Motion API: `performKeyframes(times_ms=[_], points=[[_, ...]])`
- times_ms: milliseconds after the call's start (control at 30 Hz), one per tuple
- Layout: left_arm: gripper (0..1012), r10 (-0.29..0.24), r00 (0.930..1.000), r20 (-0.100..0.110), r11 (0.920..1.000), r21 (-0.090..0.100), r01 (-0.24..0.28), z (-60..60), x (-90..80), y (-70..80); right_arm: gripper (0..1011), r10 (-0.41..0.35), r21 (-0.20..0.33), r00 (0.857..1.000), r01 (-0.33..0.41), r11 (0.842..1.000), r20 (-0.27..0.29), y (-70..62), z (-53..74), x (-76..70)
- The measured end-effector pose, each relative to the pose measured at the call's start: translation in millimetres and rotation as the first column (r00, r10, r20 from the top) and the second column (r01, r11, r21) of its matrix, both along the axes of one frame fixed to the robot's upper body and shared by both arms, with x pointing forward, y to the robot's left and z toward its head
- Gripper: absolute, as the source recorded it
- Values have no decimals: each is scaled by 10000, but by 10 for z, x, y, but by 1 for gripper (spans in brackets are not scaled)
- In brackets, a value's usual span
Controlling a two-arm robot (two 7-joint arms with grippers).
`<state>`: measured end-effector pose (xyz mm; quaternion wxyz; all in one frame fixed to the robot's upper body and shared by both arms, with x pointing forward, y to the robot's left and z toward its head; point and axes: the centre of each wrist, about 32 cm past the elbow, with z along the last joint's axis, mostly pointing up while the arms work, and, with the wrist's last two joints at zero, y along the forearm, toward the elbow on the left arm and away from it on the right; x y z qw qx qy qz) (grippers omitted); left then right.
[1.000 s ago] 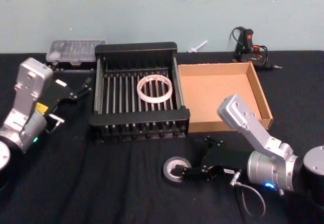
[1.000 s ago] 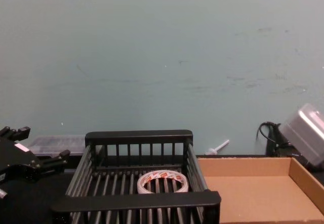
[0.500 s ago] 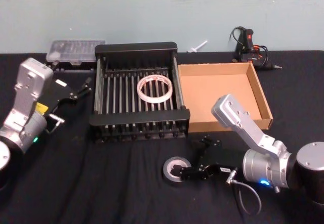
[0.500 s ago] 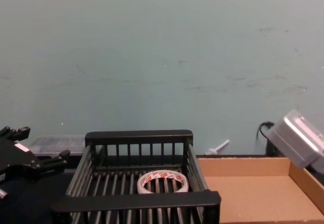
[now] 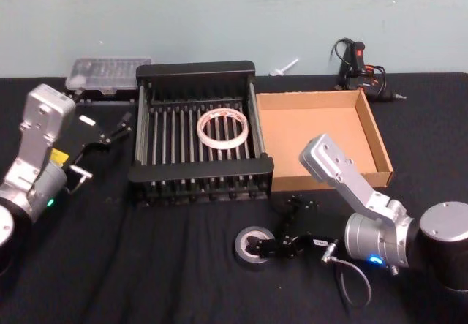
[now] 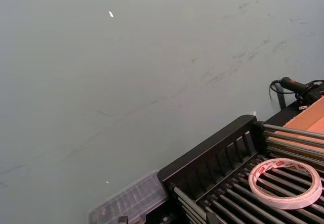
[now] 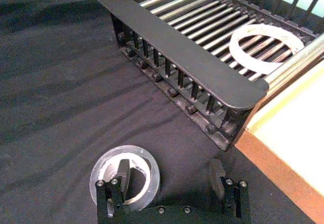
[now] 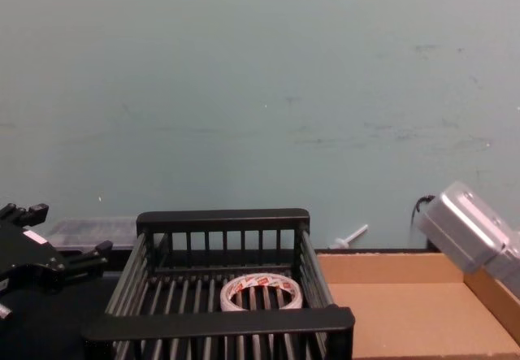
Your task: Pick up the white tape and place it into the black box , Pick up the silver tape and place it into the brown box.
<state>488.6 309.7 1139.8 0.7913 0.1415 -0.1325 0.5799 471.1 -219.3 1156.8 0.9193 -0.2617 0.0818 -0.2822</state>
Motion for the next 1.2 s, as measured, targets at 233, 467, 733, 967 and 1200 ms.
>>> performKeyframes(times_ms=[233, 467, 733, 967, 1200], points=[[1001, 0, 10000, 0, 10000, 0, 0, 0, 0, 0, 1002, 41, -61, 10000, -41, 10000, 27, 16, -8, 6], [1001, 0, 10000, 0, 10000, 0, 0, 0, 0, 0, 1000, 30, -59, 10000, -30, 10000, 35, 12, -7, 5], [1001, 0, 10000, -1, 10000, 0, 0, 0, 0, 0, 873, 24, -48, 10000, -24, 10000, 35, 9, -7, 4], [1001, 0, 10000, 0, 10000, 0, 0, 0, 0, 0, 693, 22, -38, 10000, -22, 10000, 34, 8, -6, 3], [1002, 0, 10000, -1, 10000, 0, 0, 0, 0, 0, 474, 21, -29, 10000, -21, 10000, 32, 8, -5, 2]])
